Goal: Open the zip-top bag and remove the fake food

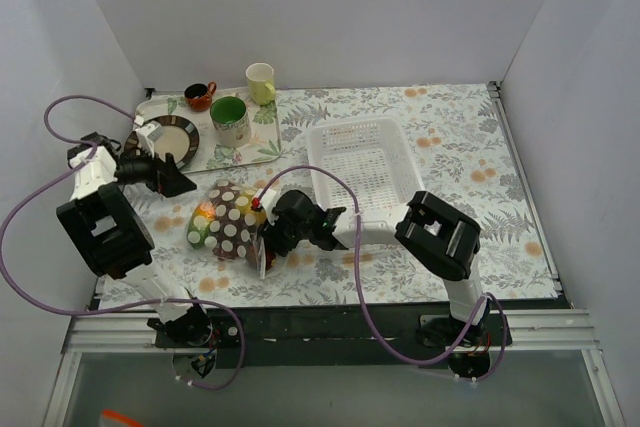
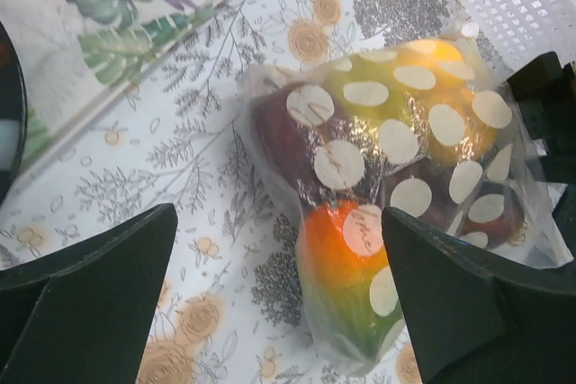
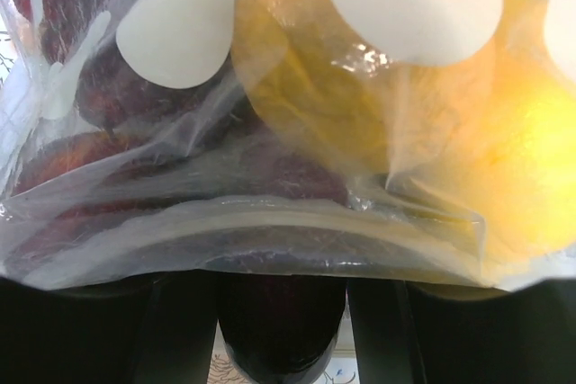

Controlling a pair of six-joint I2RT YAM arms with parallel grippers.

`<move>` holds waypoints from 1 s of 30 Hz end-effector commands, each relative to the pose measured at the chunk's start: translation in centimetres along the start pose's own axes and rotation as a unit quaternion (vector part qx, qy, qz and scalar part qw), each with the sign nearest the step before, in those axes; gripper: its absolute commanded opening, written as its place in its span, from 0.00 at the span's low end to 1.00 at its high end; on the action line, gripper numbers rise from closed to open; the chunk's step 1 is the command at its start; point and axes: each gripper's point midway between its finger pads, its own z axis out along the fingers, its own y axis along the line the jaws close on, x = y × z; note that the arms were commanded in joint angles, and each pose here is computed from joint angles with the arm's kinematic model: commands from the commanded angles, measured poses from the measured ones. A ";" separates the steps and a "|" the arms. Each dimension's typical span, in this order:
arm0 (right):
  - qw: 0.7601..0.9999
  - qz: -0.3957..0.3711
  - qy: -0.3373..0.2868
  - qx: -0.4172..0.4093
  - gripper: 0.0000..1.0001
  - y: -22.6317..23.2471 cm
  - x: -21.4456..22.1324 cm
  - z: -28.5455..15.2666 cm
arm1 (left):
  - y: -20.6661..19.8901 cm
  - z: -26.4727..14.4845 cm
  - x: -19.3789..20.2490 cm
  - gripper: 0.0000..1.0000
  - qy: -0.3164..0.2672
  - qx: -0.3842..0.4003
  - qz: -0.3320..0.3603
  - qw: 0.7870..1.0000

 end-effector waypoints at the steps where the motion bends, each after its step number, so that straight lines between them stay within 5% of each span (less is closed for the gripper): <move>1: 1.000 0.003 0.010 0.000 0.54 0.5 0.3 -1.4 | -1.3 -1.3 2.2 0.98 0.020 0.009 -0.028 0.999; 6: 1.000 0.004 0.007 -0.001 0.51 0.6 0.1 -1.6 | -1.8 -1.5 6.4 0.98 0.068 -0.041 0.025 0.997; 14: 1.000 0.006 0.007 -0.007 0.41 0.9 -0.3 -1.6 | -1.9 -0.2 11.6 0.98 0.109 -0.057 0.020 0.992; 21: 1.000 0.001 -0.014 -0.012 0.12 1.9 -3.4 -3.9 | -1.5 0.0 10.3 0.59 0.090 -0.043 0.017 0.995; 24: 1.000 0.000 -0.020 -0.018 0.01 2.4 -4.6 -6.1 | -1.6 -0.2 9.8 0.61 0.085 -0.044 0.022 0.995; 30: 1.000 0.000 -0.019 0.020 0.01 1.4 -4.8 -10.8 | -1.8 -0.1 10.3 0.63 0.089 -0.042 0.019 0.995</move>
